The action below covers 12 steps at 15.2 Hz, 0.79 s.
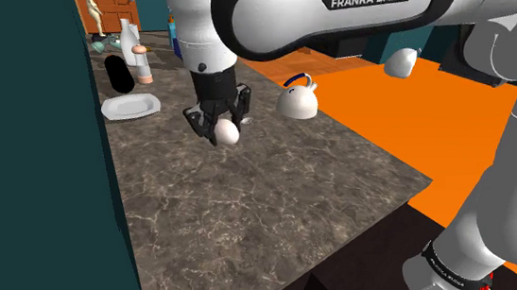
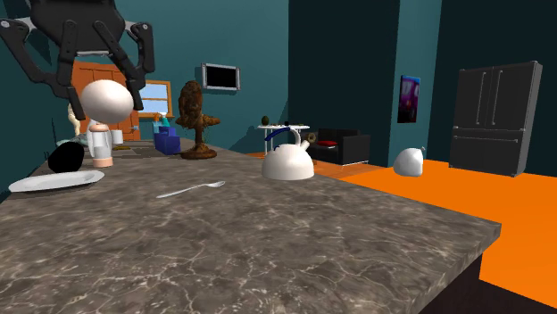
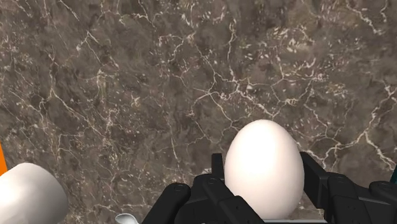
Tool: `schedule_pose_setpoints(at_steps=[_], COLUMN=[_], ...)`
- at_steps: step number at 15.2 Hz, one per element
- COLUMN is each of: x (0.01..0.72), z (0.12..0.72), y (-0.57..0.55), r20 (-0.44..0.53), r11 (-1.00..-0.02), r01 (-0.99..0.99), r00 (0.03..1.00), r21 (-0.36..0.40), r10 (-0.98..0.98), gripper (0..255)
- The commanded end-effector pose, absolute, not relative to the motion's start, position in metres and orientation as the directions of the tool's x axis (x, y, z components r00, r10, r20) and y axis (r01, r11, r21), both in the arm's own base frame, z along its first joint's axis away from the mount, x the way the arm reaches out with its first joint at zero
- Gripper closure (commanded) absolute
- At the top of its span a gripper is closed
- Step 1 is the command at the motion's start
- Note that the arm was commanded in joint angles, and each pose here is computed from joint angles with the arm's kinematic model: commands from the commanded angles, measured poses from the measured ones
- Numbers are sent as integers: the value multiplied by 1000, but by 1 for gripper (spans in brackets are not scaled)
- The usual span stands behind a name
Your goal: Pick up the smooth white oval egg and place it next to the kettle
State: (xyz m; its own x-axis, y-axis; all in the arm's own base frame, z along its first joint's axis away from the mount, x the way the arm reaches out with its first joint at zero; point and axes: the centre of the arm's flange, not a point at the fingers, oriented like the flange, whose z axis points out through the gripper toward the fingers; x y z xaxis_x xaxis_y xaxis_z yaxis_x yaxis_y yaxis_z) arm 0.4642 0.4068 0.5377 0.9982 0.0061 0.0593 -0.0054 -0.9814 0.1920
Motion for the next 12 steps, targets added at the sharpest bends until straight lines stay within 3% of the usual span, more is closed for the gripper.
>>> schedule_pose_setpoints(at_steps=[1,6,12], x=[463,463,473], z=[548,572,572], y=[408,408,329], r20=[59,59,59], r11=[-981,-981,-981], r01=[-5,-5,-5], r00=[998,998,998], r21=[192,192,192], r10=[6,6,6], gripper=[255,255,255])
